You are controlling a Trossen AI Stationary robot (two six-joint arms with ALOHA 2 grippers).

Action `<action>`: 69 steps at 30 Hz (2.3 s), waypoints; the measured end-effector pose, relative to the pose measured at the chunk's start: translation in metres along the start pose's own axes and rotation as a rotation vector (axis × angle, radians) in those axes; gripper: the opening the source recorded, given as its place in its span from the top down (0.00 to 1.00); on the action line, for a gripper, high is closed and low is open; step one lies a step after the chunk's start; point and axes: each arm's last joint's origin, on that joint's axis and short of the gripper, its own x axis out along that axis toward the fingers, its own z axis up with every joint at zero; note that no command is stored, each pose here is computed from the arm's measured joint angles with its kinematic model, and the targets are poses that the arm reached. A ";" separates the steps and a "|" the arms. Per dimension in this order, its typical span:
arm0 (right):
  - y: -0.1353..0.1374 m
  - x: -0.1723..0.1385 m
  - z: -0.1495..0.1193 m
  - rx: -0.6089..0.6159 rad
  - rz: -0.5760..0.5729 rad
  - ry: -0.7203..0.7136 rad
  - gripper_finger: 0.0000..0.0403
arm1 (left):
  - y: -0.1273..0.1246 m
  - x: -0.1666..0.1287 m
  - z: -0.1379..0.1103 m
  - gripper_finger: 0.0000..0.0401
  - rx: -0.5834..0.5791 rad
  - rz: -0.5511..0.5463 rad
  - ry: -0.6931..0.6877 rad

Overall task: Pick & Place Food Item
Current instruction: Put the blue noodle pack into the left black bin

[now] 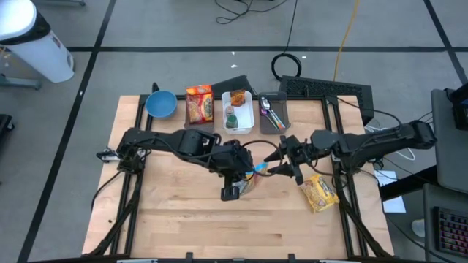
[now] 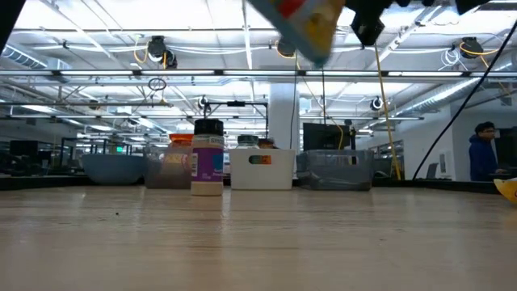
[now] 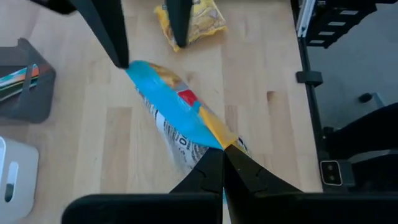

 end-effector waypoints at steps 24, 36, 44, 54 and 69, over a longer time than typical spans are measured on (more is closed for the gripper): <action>-0.015 0.019 0.000 0.012 0.072 -0.004 0.47 | -0.004 0.000 0.003 1.00 0.046 -0.058 -0.028; -0.013 0.019 0.000 0.065 0.131 0.020 0.47 | 0.008 0.000 0.005 1.00 0.038 -0.033 -0.027; -0.012 0.019 0.001 0.072 0.138 0.008 0.50 | 0.012 0.000 0.005 1.00 0.030 -0.025 -0.023; -0.011 0.019 0.003 0.064 0.168 0.001 0.62 | 0.016 0.000 0.001 1.00 0.016 0.005 0.019; -0.012 0.019 0.000 0.074 0.158 0.031 0.70 | 0.026 0.000 0.003 1.00 -0.005 0.021 0.013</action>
